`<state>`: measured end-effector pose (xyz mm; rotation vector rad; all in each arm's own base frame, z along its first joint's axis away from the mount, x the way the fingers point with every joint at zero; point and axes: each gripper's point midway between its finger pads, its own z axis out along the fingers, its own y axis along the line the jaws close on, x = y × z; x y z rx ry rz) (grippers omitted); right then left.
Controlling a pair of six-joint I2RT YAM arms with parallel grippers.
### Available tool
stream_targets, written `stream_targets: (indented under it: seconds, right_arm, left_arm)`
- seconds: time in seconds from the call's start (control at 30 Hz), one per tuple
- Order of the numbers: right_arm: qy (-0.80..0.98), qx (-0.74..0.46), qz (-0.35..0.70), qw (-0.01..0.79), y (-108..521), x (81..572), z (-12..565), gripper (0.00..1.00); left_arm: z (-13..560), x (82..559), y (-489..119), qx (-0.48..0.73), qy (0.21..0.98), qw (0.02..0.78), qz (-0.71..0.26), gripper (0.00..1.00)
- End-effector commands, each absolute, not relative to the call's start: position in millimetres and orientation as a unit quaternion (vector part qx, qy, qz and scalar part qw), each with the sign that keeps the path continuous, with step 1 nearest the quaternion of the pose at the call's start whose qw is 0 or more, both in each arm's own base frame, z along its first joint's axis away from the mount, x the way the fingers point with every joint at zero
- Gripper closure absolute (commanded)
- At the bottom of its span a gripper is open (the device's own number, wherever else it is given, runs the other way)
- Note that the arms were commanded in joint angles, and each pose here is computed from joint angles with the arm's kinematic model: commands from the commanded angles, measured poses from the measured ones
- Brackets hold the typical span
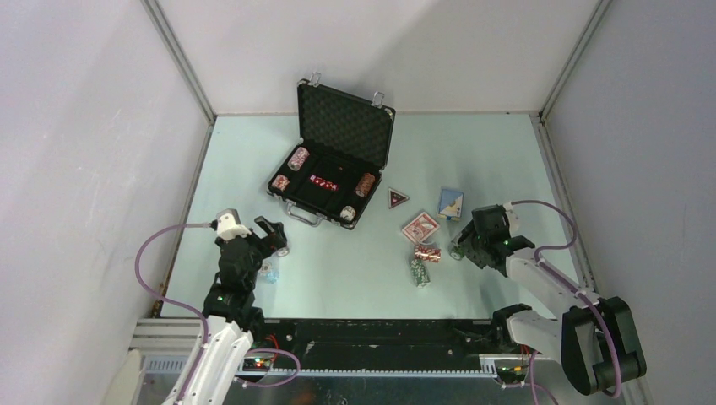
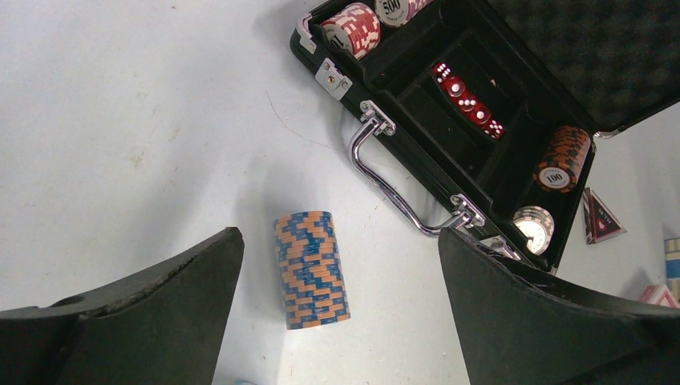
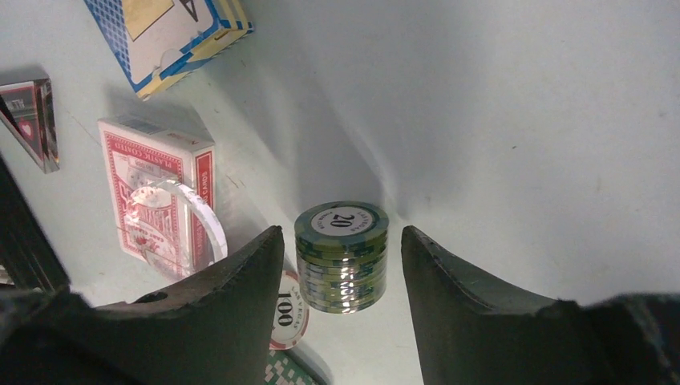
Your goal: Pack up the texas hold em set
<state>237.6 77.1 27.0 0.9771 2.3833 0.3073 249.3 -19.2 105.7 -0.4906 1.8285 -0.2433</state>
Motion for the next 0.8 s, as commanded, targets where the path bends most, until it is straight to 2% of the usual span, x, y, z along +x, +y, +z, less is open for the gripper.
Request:
stream_targets:
  seconds: [0.0, 0.2, 0.3, 0.47, 0.6, 0.77]
  right_arm:
    - [0.875, 0.364, 0.140, 0.288, 86.0, 251.4, 38.7, 0.42]
    - [0.884, 0.352, 0.130, 0.279, 87.5, 250.8, 36.1, 0.40]
    - [0.888, 0.349, 0.129, 0.270, 89.4, 249.7, 33.3, 0.46]
    - [0.893, 0.338, 0.134, 0.266, 93.6, 249.5, 39.9, 0.65]
    - [0.894, 0.319, 0.124, 0.289, 94.7, 253.4, 67.9, 0.69]
    - [0.872, 0.292, 0.166, 0.356, 113.9, 272.8, 124.4, 0.69]
  left_arm:
    - [120.8, 254.2, -22.5, -0.198, 0.769, 0.596, -0.114, 0.00]
    - [120.0, 254.1, -21.2, -0.201, 0.769, 0.597, -0.111, 0.00]
    - [120.2, 254.2, -21.6, -0.200, 0.769, 0.597, -0.112, 0.00]
    - [120.0, 254.2, -21.9, -0.199, 0.770, 0.596, -0.113, 0.00]
    - [119.9, 254.4, -22.2, -0.198, 0.770, 0.596, -0.113, 0.00]
    - [120.8, 254.9, -22.7, -0.197, 0.769, 0.597, -0.114, 0.02]
